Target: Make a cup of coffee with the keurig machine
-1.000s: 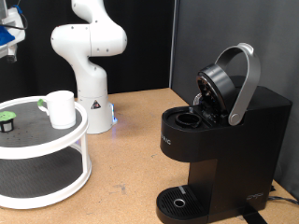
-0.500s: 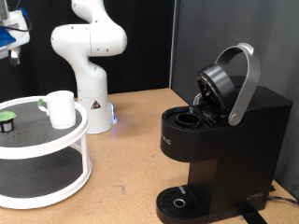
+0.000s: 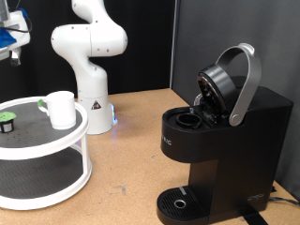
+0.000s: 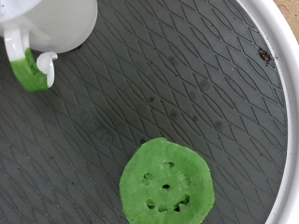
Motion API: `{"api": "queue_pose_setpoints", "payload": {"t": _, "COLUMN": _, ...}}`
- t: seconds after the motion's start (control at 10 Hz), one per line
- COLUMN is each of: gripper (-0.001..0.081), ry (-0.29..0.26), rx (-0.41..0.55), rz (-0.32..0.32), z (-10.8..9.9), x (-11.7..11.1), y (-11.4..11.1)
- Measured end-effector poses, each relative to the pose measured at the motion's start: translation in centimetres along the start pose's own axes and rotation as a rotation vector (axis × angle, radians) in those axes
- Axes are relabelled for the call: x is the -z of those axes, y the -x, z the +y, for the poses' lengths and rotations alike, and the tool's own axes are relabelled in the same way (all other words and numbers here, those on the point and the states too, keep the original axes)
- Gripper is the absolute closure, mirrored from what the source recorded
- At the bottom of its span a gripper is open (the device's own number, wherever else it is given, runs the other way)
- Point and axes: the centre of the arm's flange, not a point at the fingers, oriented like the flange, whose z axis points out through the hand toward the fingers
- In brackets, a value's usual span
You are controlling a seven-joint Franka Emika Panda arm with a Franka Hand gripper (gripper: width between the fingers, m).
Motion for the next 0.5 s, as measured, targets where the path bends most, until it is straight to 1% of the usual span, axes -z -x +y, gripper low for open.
{"api": "queue_pose_setpoints", "payload": {"t": 0.3, "gripper": 0.0001, "ry": -0.010, "rx": 0.005, "rz": 0.005, "z": -0.2, "x": -0.9, "y": 0.0}}
{"api": "queue_pose_setpoints", "payload": {"t": 0.5, "gripper": 0.0001, "ry": 0.006, "rx": 0.012, "rz": 0.017, "z": -0.4, "x": -2.0, "y": -0.1}}
